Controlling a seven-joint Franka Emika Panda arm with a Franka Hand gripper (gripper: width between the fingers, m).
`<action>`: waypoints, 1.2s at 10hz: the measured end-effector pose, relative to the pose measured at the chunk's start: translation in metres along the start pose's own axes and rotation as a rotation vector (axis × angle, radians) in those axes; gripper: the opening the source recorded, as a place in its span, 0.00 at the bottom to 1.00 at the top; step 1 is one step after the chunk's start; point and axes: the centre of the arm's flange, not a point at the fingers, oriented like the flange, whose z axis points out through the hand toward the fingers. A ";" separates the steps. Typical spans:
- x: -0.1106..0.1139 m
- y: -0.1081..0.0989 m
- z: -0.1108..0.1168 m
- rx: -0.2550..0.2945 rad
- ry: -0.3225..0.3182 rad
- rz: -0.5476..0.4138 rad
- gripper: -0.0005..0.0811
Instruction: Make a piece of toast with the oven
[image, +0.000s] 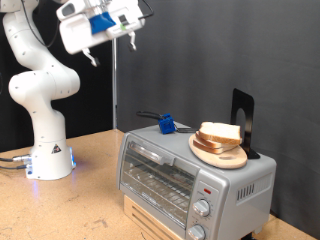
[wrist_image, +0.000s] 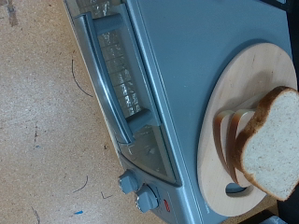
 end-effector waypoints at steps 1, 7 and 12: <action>0.001 0.001 0.000 -0.007 0.000 0.046 0.84; -0.007 0.007 -0.001 0.039 -0.206 -0.231 0.84; 0.015 0.006 0.045 -0.053 -0.182 -0.202 0.84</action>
